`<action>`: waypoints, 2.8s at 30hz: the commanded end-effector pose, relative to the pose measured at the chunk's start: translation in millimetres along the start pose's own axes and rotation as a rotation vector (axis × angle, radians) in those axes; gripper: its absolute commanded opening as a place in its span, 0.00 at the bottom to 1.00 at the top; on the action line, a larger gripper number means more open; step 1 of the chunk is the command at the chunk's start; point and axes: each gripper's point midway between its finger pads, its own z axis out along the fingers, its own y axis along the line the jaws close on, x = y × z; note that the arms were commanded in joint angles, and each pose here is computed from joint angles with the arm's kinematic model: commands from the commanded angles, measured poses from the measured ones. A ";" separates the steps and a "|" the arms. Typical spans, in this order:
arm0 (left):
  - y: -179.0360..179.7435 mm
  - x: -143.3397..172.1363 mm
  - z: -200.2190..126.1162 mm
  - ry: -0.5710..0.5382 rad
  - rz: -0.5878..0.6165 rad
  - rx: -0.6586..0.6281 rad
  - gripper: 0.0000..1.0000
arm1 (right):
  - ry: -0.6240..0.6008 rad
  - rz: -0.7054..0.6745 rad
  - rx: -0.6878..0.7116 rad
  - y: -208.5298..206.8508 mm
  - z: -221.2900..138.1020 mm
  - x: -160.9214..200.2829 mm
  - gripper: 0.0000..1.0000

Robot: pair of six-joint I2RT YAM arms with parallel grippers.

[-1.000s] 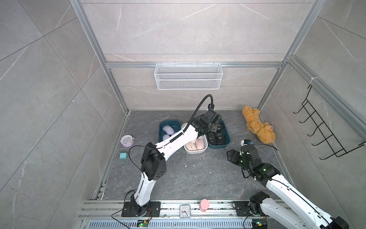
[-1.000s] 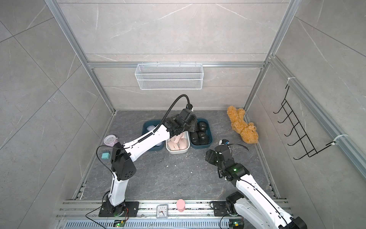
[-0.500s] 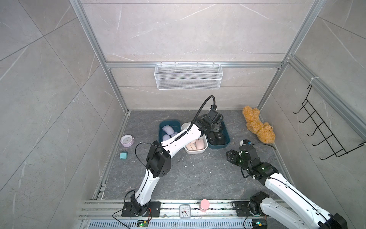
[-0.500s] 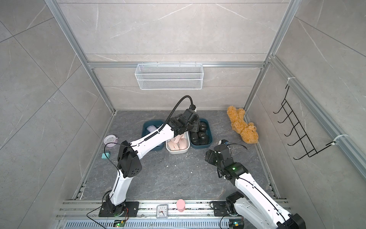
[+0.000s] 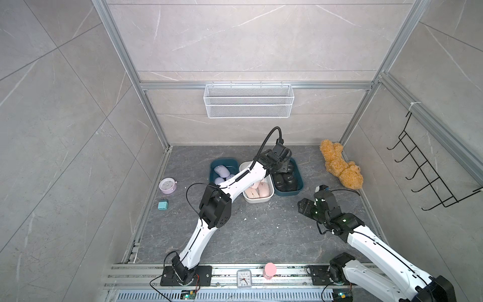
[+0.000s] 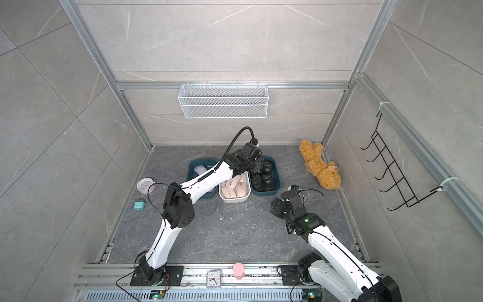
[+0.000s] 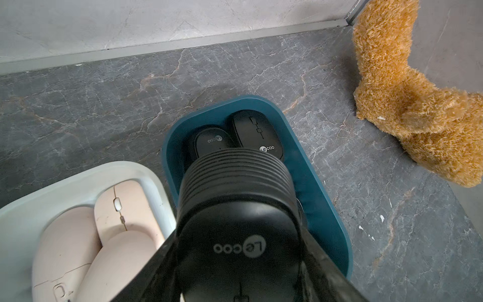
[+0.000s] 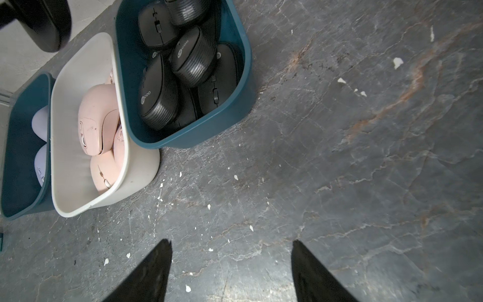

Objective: Place the mice by color into the storage box
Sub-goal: Place the mouse in the storage box.

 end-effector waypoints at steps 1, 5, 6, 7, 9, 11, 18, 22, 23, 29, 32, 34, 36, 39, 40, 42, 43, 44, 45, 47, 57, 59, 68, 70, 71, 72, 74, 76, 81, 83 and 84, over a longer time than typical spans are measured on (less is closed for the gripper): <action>-6.9 -22.6 -4.7 -0.053 -0.031 0.042 0.48 | 0.006 0.022 -0.004 -1.8 5.5 3.3 0.73; -3.1 -11.8 12.8 -0.023 -0.040 0.035 0.48 | 0.026 0.022 -0.005 -1.0 9.9 6.3 0.73; -2.8 -10.5 14.6 -0.019 -0.042 0.035 0.48 | 0.029 0.024 -0.005 -1.5 10.8 6.8 0.73; -2.2 -10.1 16.0 -0.016 -0.044 0.035 0.48 | 0.030 0.026 -0.007 -1.3 11.2 7.2 0.73; -1.2 -8.5 19.3 -0.013 -0.045 0.033 0.48 | 0.033 0.028 -0.008 -2.1 12.3 8.8 0.73; -0.5 -8.1 21.3 -0.011 -0.049 0.033 0.48 | 0.037 0.032 -0.011 -2.6 13.3 10.7 0.73; -1.1 -3.5 30.2 0.000 -0.060 0.039 0.48 | 0.048 0.038 -0.008 -5.3 14.1 13.9 0.73; -1.1 -1.6 34.3 0.005 -0.066 0.042 0.48 | 0.051 0.042 -0.004 -7.8 14.6 16.2 0.73; -1.0 -1.1 36.0 0.006 -0.069 0.042 0.48 | 0.052 0.042 -0.003 -8.4 14.8 17.1 0.73; -1.6 3.9 44.5 0.016 -0.079 0.044 0.48 | 0.058 0.045 -0.006 -9.4 13.9 19.5 0.73; -1.6 7.1 48.9 0.025 -0.081 0.044 0.48 | 0.062 0.052 -0.010 -10.0 15.0 21.3 0.73; -1.6 7.6 50.1 0.026 -0.082 0.044 0.48 | 0.063 0.053 -0.009 -9.9 16.1 21.5 0.73; -0.7 9.9 53.5 0.031 -0.085 0.043 0.48 | 0.069 0.052 -0.007 -10.3 17.7 22.5 0.73; -1.4 12.3 56.5 0.038 -0.089 0.048 0.48 | 0.077 0.054 -0.003 -11.6 19.1 24.7 0.73; -1.8 13.8 57.7 0.042 -0.090 0.049 0.48 | 0.080 0.056 -0.005 -11.5 19.3 25.4 0.73; -2.0 14.4 58.9 0.043 -0.095 0.051 0.48 | 0.082 0.057 -0.007 -11.8 19.6 26.4 0.73; -2.3 15.1 59.9 0.045 -0.096 0.053 0.48 | 0.083 0.060 -0.008 -11.7 19.8 26.9 0.73; -3.1 16.0 60.9 0.047 -0.098 0.055 0.48 | 0.084 0.061 -0.007 -11.9 20.1 27.2 0.73; -2.6 16.7 62.4 0.049 -0.100 0.055 0.48 | 0.084 0.061 -0.008 -11.7 20.3 27.2 0.73; -3.3 17.1 64.0 0.050 -0.107 0.058 0.48 | 0.085 0.061 -0.008 -11.8 20.6 27.5 0.73; -5.6 21.7 72.0 0.058 -0.126 0.065 0.48 | 0.099 0.066 -0.015 -10.6 24.0 30.2 0.73; -4.8 22.6 74.0 0.059 -0.134 0.063 0.48 | 0.104 0.067 -0.016 -10.7 24.7 31.4 0.73; -3.7 29.1 79.0 0.075 -0.153 0.056 0.50 | 0.113 0.075 -0.018 -10.2 27.3 33.0 0.73; -3.3 30.8 79.4 0.079 -0.156 0.050 0.53 | 0.115 0.077 -0.018 -10.2 27.7 33.6 0.73; -3.0 30.6 78.8 0.079 -0.156 0.048 0.55 | 0.117 0.078 -0.018 -10.4 27.9 34.1 0.73; -2.7 30.8 79.2 0.079 -0.158 0.047 0.57 | 0.118 0.078 -0.017 -10.7 28.1 34.5 0.73; -2.8 29.5 77.8 0.076 -0.161 0.046 0.61 | 0.118 0.080 -0.017 -10.3 27.9 34.1 0.73; -1.6 28.3 76.8 0.072 -0.165 0.040 0.65 | 0.119 0.083 -0.019 -10.0 27.2 34.0 0.73; 0.1 23.4 71.3 0.059 -0.170 0.029 0.72 | 0.117 0.081 -0.017 -10.0 24.3 33.1 0.73; 0.8 21.4 68.2 0.053 -0.171 0.026 0.73 | 0.114 0.085 -0.018 -9.7 23.0 32.0 0.73; 0.3 19.6 66.5 0.047 -0.171 0.029 0.73 | 0.112 0.087 -0.019 -9.7 22.5 31.7 0.73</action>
